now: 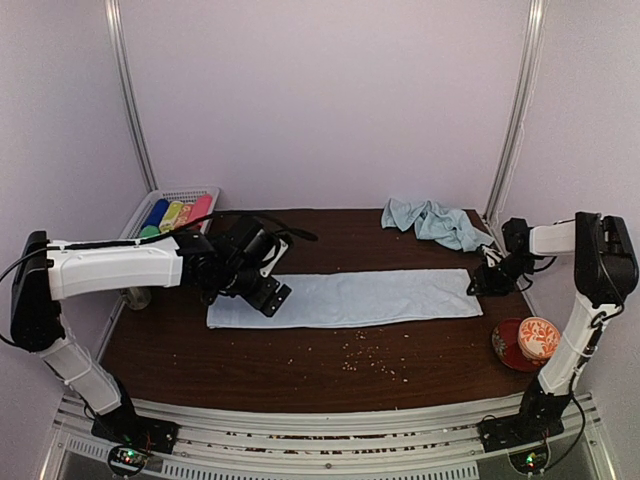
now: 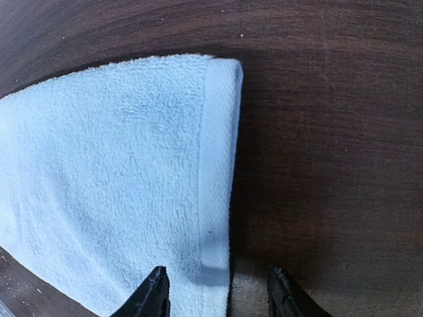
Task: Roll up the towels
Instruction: Pick up the towel from the center of the board.
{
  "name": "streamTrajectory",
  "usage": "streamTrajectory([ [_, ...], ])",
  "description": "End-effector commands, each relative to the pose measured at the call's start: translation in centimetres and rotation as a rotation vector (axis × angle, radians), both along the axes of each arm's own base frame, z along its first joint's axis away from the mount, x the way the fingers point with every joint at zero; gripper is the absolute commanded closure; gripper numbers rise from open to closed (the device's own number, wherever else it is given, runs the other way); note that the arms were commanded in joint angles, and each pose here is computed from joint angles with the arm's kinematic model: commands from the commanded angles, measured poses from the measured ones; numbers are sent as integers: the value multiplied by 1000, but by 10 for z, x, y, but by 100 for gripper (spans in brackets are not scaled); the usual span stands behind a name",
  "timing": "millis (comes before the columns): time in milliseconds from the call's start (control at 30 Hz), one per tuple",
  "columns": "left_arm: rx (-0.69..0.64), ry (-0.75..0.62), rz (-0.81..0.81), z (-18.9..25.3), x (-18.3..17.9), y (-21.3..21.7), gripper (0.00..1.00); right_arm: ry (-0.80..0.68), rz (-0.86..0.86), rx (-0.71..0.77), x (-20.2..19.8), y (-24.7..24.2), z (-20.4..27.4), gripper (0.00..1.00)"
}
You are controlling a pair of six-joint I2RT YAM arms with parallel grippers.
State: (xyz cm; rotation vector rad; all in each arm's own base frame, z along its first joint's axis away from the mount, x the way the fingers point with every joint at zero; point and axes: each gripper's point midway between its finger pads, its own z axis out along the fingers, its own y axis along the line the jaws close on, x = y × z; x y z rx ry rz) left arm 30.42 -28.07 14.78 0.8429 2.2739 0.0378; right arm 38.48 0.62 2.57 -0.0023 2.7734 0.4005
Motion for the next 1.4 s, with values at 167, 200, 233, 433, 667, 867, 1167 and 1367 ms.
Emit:
streamTrajectory([
  [167,-46,-98,22,24,8,3,2,135,28,86,-31,23,-32,49],
  [200,-47,-103,26,25,8,4,2,137,31,86,-31,25,-33,49],
  [233,-46,-107,29,26,8,6,2,140,32,84,-32,25,-34,49],
  [433,-47,-124,39,31,9,8,2,159,46,90,-35,32,-39,53],
  [667,-47,-125,40,31,9,9,2,157,14,44,-33,24,-45,66],
  [867,-52,-140,49,37,9,12,2,175,-11,16,-31,19,-57,82],
  [1167,-42,-146,57,37,9,15,2,114,-36,-41,-17,1,-32,100],
  [1367,-26,-150,56,35,9,18,2,44,-85,-43,-5,-33,8,100],
])
